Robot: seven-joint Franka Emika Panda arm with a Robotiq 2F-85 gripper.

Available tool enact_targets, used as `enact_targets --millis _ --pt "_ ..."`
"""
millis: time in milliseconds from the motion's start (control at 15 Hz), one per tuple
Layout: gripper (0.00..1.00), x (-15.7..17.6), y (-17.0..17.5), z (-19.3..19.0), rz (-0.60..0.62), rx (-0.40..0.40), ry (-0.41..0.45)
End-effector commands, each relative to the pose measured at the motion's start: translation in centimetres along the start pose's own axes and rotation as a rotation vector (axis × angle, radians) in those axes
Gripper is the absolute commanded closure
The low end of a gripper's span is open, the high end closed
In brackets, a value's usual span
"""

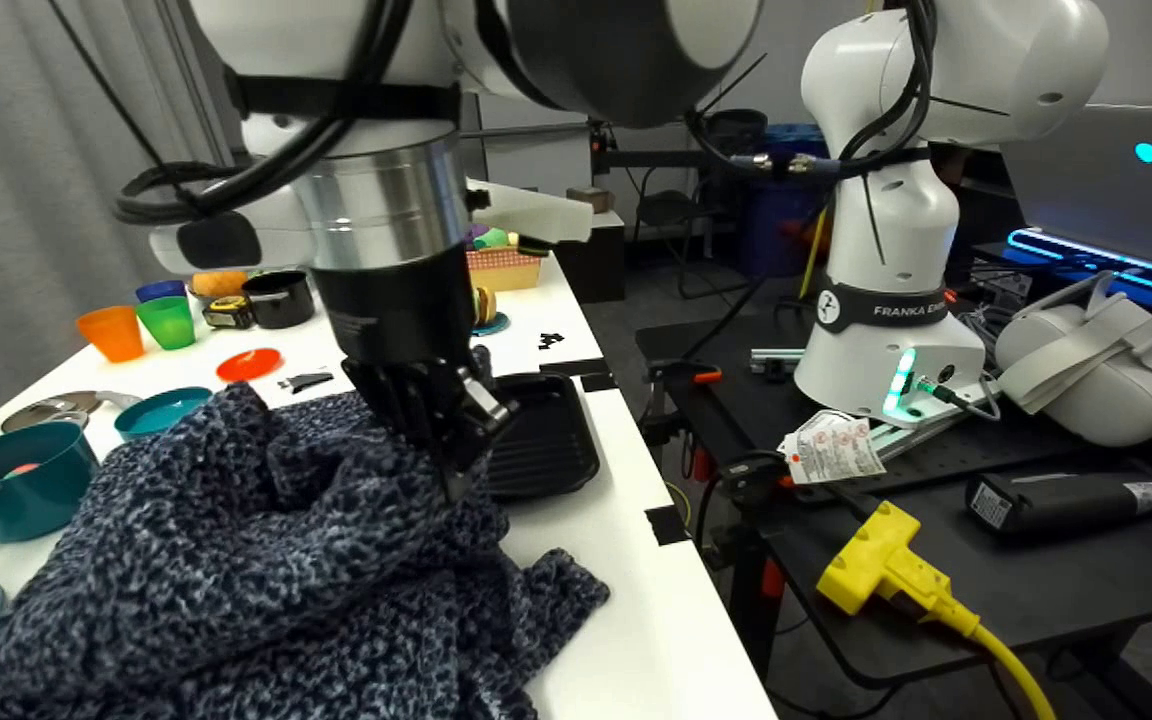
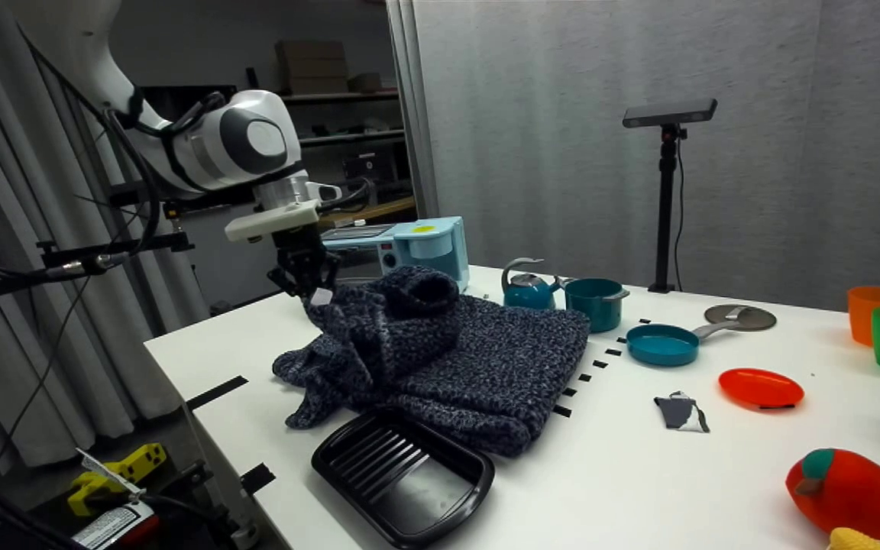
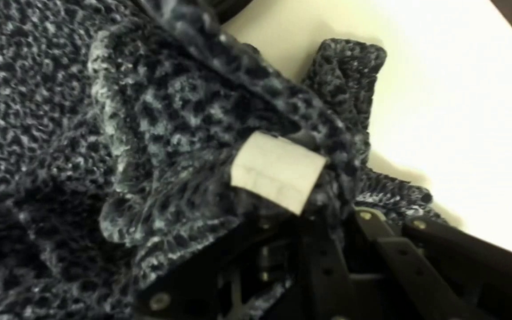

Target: Unfold the towel

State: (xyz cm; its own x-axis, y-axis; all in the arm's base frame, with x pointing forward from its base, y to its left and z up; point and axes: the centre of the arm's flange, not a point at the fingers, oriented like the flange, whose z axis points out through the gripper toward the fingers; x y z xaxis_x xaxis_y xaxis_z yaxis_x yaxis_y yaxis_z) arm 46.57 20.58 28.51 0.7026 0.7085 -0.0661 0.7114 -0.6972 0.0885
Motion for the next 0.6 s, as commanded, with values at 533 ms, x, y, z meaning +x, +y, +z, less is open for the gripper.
enact_targets --millis 533 --pt "0.98 10.3 -12.5 -3.8 -0.005 0.005 0.250"
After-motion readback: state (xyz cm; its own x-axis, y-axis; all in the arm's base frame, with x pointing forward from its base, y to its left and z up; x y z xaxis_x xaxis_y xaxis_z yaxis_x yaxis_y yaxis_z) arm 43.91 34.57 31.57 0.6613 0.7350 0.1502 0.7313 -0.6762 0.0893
